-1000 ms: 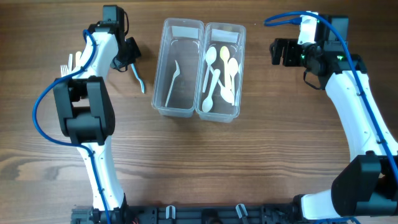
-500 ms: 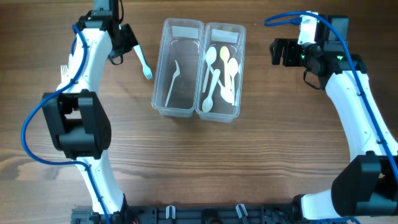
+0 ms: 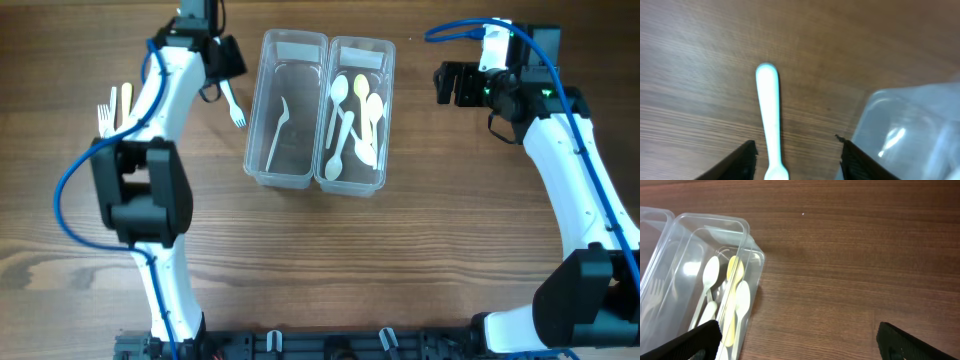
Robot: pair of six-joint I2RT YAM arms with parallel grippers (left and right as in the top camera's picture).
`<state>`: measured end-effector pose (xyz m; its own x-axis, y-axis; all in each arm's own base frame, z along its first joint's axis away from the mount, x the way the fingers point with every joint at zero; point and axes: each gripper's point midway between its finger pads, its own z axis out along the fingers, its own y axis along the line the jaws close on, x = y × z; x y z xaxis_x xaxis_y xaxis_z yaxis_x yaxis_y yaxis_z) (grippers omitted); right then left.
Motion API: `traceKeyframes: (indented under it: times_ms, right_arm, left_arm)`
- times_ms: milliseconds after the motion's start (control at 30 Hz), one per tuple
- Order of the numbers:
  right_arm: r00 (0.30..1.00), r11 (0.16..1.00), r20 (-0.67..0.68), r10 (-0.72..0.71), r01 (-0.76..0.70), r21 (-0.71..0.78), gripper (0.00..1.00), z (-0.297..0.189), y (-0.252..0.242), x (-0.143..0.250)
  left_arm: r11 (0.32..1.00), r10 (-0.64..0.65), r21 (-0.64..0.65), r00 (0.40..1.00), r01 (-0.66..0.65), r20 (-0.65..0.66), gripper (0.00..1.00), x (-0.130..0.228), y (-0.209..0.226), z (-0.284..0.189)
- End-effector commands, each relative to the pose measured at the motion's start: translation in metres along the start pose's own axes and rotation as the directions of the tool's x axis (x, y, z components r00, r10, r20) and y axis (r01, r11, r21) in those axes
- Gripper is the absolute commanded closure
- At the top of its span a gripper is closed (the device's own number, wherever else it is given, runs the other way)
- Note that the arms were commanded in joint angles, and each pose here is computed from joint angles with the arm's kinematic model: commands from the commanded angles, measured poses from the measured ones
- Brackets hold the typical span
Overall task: Pack container
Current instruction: 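Carry the light-blue fork into the left compartment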
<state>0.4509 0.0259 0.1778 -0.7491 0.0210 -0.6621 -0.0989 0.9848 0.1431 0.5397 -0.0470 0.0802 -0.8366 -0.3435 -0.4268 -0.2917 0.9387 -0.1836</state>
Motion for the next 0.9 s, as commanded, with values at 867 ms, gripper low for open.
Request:
traceKeyframes:
  times_ms: [867]
  right_arm:
    - [1.000,1.000,0.016,-0.014,0.014,0.009,0.00,-0.004,-0.001,-0.004]
  left_arm:
    - [0.984,-0.125,-0.152,0.968,0.092,-0.220,0.62,0.069,0.035,0.066]
